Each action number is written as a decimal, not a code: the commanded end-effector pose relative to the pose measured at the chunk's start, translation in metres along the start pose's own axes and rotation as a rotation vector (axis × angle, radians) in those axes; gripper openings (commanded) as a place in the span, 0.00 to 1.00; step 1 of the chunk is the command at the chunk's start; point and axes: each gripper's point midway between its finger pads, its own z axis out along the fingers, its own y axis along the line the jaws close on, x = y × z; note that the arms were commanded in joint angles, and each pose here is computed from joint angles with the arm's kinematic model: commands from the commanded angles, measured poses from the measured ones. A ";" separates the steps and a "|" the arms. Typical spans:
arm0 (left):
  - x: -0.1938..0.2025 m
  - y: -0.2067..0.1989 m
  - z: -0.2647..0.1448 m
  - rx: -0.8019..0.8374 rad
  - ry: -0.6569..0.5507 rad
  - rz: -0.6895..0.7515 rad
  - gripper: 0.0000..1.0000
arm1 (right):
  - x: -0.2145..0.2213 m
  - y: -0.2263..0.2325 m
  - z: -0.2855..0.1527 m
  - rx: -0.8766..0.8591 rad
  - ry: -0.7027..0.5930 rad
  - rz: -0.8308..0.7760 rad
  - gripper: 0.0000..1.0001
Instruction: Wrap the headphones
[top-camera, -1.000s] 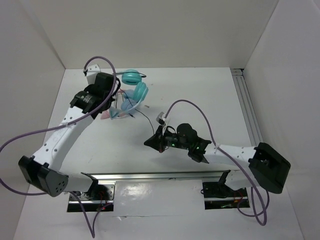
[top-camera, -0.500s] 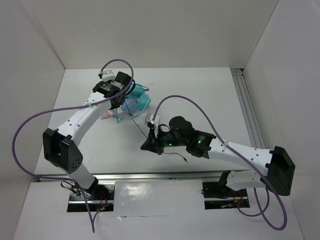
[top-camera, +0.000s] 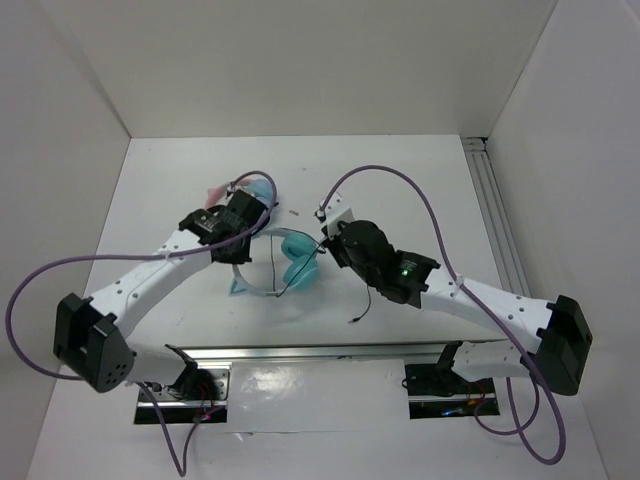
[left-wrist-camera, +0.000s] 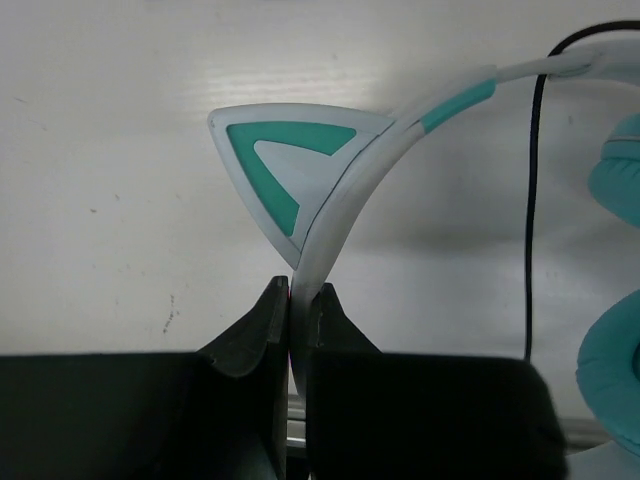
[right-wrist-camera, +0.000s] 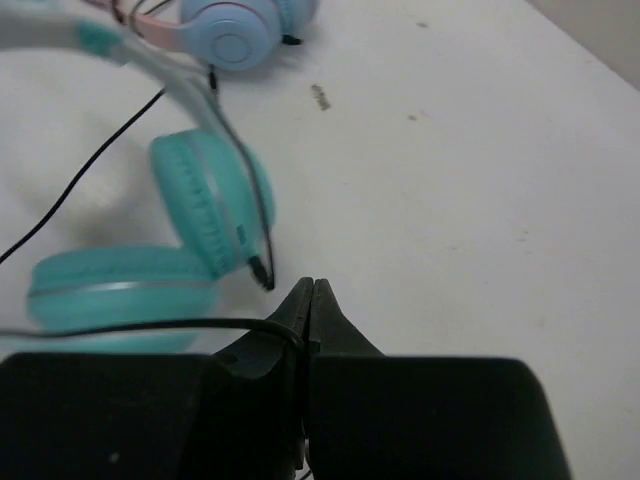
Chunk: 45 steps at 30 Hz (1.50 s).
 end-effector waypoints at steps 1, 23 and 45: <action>0.015 -0.020 -0.016 0.156 -0.034 0.063 0.00 | -0.042 -0.062 -0.010 0.260 -0.086 0.041 0.00; 0.072 -0.110 -0.088 0.502 -0.075 0.487 0.00 | -0.055 -0.064 0.020 0.088 -0.162 -0.060 0.00; 0.026 -0.070 -0.176 0.488 -0.276 0.354 0.00 | -0.036 0.056 0.038 -1.006 -0.278 0.223 0.40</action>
